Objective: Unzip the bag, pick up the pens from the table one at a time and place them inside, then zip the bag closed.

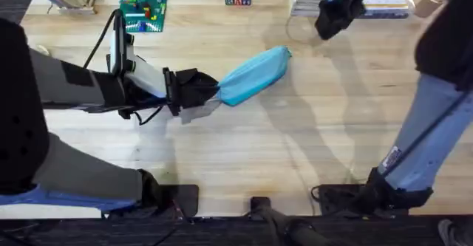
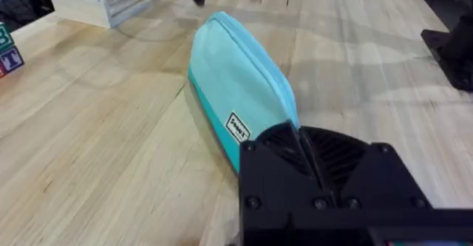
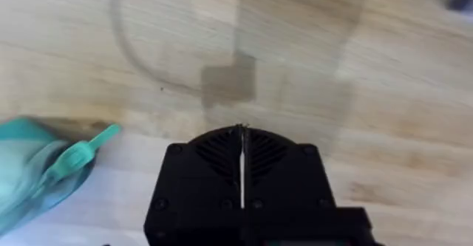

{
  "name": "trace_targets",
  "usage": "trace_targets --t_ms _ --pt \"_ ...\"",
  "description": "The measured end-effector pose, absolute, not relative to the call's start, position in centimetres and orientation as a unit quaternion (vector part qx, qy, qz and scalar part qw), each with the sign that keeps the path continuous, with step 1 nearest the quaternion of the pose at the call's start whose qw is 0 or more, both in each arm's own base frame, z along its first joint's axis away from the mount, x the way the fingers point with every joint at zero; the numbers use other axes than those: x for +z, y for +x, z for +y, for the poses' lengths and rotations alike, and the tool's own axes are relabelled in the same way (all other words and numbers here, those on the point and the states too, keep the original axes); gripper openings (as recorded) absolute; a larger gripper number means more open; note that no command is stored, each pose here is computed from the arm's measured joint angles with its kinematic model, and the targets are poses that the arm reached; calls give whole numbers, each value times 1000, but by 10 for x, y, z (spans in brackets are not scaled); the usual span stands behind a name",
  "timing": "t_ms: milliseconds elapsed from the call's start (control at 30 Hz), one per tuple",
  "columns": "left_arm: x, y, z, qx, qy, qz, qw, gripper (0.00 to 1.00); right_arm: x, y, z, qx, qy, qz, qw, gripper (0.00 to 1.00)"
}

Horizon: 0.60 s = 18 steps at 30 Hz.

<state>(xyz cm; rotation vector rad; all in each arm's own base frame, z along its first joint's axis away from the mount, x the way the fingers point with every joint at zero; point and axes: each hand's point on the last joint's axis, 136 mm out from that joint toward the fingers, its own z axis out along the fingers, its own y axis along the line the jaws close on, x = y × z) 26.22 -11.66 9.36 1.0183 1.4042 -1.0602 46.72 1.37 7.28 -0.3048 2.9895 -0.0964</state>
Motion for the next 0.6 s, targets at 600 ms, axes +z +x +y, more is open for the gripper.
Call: trace_targets --t_ms 600 --pt "94 262 -117 -444 426 587 526 41 257 400 44 -30 -134 967 215 33"
